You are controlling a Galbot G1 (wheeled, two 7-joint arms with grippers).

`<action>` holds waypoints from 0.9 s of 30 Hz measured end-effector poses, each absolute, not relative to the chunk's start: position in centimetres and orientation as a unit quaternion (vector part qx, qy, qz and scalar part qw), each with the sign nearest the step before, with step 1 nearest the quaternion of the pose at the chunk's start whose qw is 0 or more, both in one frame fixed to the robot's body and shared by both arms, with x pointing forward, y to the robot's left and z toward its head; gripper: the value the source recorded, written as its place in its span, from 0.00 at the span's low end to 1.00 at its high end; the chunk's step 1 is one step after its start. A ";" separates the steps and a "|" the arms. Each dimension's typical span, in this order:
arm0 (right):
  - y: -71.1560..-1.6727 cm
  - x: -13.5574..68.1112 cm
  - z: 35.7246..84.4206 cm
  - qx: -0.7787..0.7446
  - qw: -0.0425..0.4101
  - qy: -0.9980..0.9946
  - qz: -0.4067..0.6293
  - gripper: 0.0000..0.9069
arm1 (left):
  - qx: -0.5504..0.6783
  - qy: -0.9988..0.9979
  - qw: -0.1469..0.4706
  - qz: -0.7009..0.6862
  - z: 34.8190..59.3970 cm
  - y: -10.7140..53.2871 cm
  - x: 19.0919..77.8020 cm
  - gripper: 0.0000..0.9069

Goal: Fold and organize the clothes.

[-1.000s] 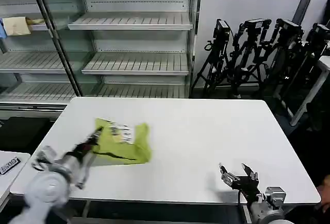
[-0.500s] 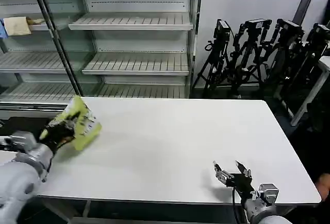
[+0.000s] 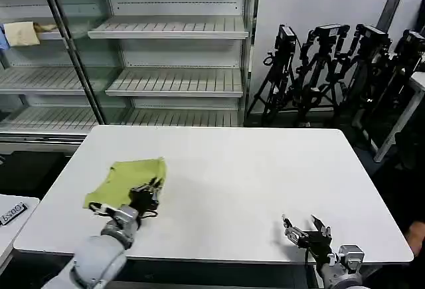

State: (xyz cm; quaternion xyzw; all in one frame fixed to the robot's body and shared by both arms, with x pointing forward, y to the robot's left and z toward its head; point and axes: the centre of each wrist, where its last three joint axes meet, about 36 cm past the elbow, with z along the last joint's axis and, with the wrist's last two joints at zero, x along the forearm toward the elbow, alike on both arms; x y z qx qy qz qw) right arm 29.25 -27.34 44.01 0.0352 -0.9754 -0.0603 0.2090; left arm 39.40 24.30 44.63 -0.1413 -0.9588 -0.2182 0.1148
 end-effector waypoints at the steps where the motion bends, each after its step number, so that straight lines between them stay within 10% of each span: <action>1: -27.4 29.2 43.9 0.033 0.210 -0.975 -0.060 1.00 | -0.146 -0.958 0.114 -0.219 44.5 23.7 39.5 0.03; 27: -28.2 28.4 43.5 0.008 0.217 -0.974 -0.063 1.00 | -0.226 -0.948 0.147 -0.166 40.8 7.1 45.9 0.04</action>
